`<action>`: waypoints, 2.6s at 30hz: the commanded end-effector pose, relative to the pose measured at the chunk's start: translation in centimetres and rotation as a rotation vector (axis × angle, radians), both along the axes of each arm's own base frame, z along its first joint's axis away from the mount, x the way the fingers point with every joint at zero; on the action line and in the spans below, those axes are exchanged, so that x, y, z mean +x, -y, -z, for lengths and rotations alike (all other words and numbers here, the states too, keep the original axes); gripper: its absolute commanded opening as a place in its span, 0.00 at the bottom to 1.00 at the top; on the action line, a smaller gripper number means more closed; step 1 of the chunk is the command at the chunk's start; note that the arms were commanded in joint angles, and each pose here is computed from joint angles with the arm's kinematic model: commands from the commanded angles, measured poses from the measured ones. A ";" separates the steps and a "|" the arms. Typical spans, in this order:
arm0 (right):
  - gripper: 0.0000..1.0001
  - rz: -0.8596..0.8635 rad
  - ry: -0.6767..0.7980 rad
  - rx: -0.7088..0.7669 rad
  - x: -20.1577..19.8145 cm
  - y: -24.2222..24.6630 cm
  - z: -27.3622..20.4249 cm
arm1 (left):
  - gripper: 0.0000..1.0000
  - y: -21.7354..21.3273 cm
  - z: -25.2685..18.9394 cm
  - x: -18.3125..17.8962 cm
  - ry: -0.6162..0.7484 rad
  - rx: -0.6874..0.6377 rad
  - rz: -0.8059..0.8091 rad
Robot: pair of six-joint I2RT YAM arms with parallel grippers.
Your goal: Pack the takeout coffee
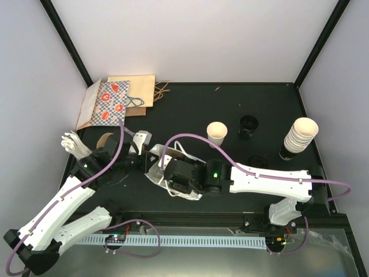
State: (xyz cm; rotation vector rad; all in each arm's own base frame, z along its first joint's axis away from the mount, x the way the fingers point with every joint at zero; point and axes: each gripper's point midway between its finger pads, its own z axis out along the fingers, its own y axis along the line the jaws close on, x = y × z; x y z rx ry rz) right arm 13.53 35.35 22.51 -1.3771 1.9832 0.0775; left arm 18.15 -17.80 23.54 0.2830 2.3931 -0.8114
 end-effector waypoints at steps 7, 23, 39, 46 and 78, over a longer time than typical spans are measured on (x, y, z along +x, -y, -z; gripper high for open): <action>0.46 0.003 -0.020 0.057 0.6 -1.3 -0.4 | 0.01 0.5 -0.8 -0.4 0.022 -0.052 0.021; 0.45 -0.001 -0.020 0.001 1.7 -2.4 2.1 | 0.02 0.8 -0.7 -0.9 0.006 -0.072 0.040; 0.44 0.038 0.002 -0.083 3.1 -2.4 4.6 | 0.01 0.6 0.2 -1.8 -0.038 -0.090 0.034; 0.44 0.061 -0.014 -0.120 2.9 -1.5 5.4 | 0.02 0.5 0.3 -2.0 -0.053 -0.091 0.029; 0.44 0.035 -0.013 -0.107 2.3 -0.4 6.8 | 0.26 -0.2 -0.9 -2.9 -0.030 -0.127 0.014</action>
